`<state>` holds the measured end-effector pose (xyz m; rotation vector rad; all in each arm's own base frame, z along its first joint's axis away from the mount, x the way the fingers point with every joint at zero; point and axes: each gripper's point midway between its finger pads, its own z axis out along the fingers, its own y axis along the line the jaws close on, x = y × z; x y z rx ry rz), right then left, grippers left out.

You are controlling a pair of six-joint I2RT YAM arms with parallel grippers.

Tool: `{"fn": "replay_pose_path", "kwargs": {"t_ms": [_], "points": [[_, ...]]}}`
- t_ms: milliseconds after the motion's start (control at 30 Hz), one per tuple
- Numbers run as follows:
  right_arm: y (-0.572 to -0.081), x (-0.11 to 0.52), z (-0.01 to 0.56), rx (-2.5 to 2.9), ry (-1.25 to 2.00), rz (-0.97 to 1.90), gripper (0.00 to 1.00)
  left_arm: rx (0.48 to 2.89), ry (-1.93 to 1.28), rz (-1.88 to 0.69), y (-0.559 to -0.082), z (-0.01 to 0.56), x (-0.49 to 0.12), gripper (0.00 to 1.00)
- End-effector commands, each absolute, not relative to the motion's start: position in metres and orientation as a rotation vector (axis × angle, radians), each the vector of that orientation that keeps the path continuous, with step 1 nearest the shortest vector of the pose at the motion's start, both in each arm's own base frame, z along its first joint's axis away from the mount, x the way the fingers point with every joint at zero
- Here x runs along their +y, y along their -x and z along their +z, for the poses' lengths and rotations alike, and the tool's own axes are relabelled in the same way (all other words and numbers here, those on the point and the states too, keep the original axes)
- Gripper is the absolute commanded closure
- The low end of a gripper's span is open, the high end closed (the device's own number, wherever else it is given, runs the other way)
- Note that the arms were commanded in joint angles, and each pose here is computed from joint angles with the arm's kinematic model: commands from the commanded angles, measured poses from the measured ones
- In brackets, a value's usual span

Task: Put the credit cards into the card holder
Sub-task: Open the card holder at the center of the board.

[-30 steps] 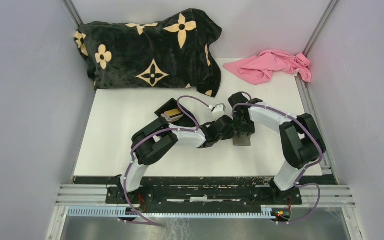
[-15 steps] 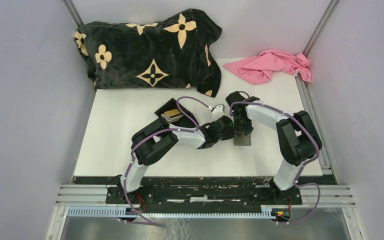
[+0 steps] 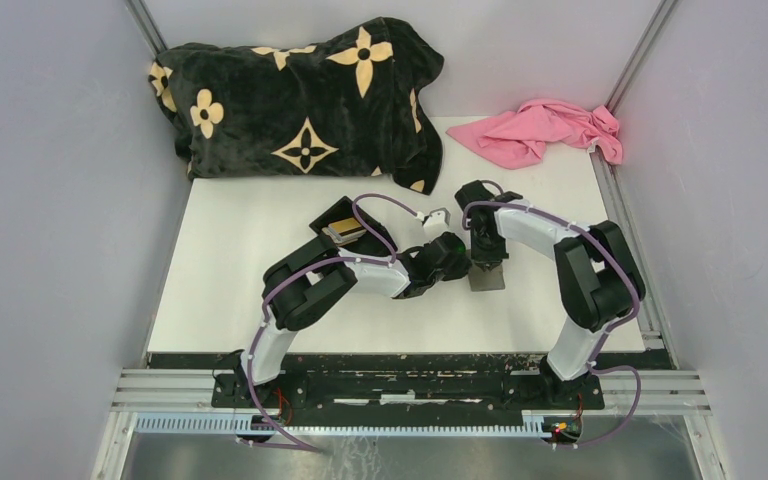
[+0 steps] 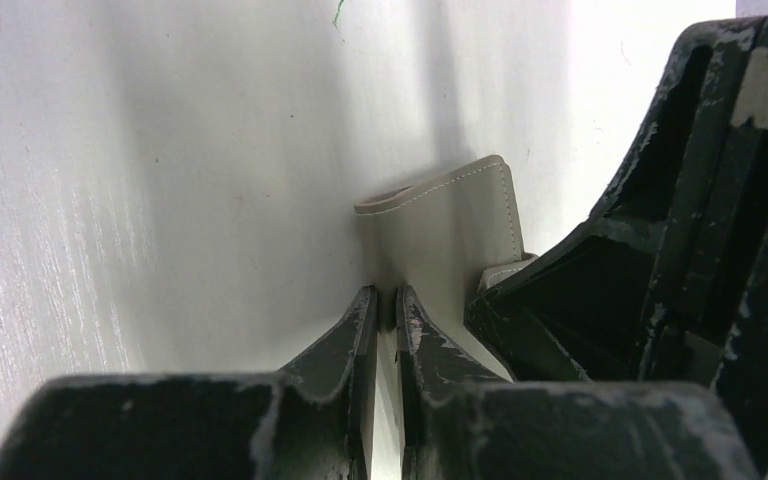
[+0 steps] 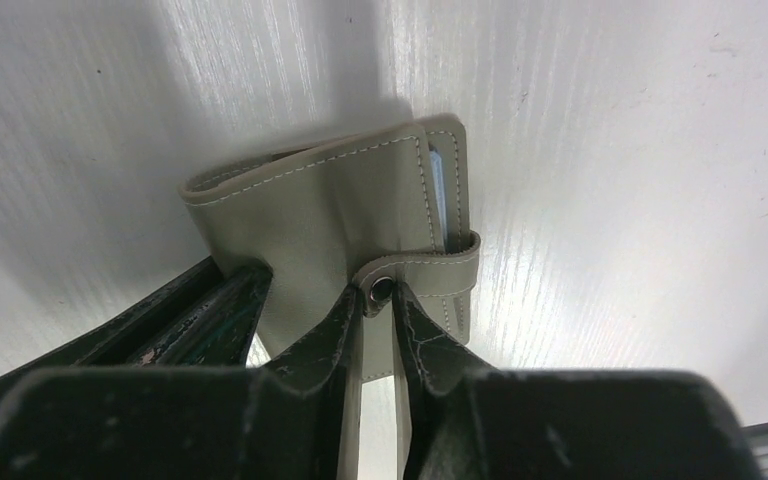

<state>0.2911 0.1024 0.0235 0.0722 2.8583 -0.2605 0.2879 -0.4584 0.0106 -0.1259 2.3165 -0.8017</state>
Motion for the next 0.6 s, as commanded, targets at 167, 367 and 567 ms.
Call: {"fn": "replay_pose_path", "kwargs": {"t_ms": [167,367,567], "points": [[-0.327,0.090,0.048,2.718,-0.189,-0.171,0.85,2.789,-0.032,-0.193,-0.202,-0.127,-0.339,0.85],[-0.330,0.094,0.053,2.718,-0.270,-0.033,0.87,2.802,-0.027,-0.167,-0.198,-0.131,-0.332,0.85],[-0.333,0.087,0.060,2.706,-0.290,-0.032,0.89,2.784,-0.004,-0.137,-0.204,-0.126,-0.324,0.85]]}}
